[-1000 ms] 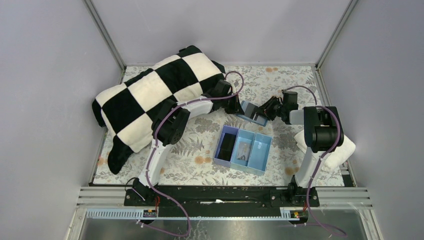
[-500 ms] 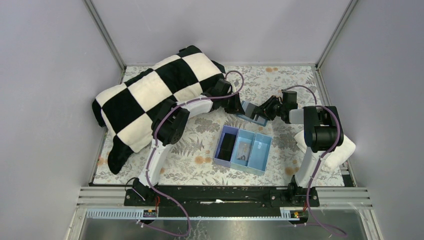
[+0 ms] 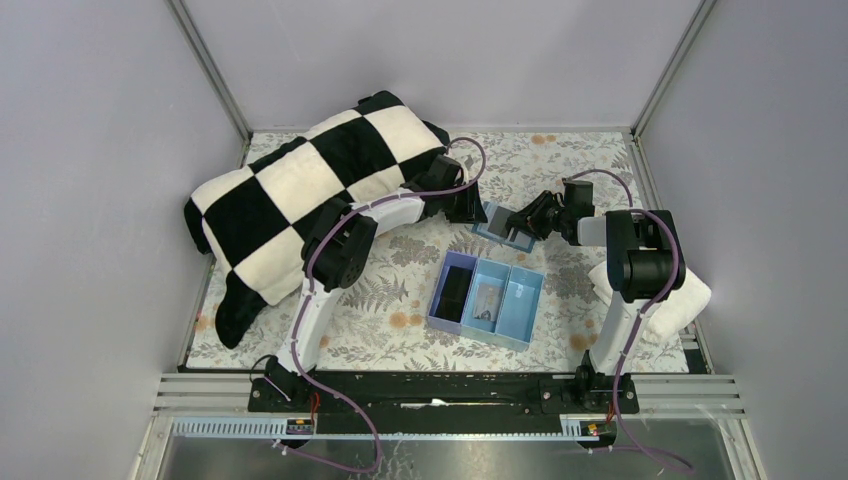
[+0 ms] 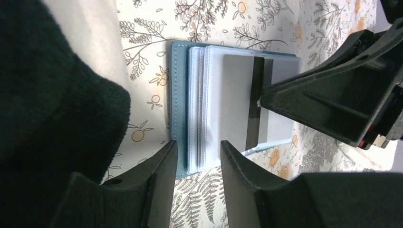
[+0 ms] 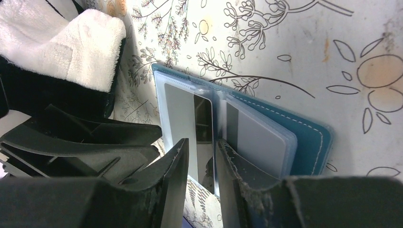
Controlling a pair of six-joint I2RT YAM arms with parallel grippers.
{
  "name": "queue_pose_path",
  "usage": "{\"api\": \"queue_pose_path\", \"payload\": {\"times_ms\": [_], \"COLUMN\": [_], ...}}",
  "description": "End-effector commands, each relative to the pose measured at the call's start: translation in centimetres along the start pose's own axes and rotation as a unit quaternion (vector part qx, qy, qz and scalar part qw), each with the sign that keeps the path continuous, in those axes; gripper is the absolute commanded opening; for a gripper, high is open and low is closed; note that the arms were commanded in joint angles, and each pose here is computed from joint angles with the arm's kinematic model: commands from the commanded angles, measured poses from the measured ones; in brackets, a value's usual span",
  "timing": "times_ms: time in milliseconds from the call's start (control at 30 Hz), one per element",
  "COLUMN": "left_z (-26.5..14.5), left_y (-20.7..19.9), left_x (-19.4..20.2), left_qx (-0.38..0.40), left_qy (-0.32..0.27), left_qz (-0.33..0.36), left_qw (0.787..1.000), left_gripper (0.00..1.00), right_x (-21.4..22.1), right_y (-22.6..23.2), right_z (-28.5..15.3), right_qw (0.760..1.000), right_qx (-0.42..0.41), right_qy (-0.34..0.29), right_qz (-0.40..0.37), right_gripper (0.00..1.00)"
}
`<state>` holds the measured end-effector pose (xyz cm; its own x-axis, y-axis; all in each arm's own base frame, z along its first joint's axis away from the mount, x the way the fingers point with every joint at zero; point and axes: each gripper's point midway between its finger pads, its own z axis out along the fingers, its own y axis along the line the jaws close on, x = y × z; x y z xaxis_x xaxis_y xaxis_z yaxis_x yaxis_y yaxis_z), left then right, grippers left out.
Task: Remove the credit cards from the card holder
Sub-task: Remove the credit card from the card holder.
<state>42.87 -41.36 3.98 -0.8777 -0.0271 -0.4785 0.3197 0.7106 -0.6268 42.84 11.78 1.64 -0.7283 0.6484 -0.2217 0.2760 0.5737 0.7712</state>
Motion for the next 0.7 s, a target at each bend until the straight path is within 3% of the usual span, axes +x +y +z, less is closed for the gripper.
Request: {"api": "queue_pose_path", "payload": {"times_ms": [0,667], "left_z": [-0.7,2.3], "left_y": [-0.8,3.1], "left_x": [-3.1,1.9], "left_qx": [-0.014,-0.066], "left_qy": [-0.038,0.050], "left_qz": [0.018,0.032], "left_qw": [0.999,0.996], "left_gripper": [0.43,0.43], "right_x": [1.0,1.5], "right_y": [-3.7,-3.8], "right_z": [0.5,1.1], "right_qw": [0.998,0.998], "right_qx": [0.065,0.053], "right_qy": [0.010,0.022], "right_qz": [0.006,0.017], "right_gripper": [0.36,0.33]}}
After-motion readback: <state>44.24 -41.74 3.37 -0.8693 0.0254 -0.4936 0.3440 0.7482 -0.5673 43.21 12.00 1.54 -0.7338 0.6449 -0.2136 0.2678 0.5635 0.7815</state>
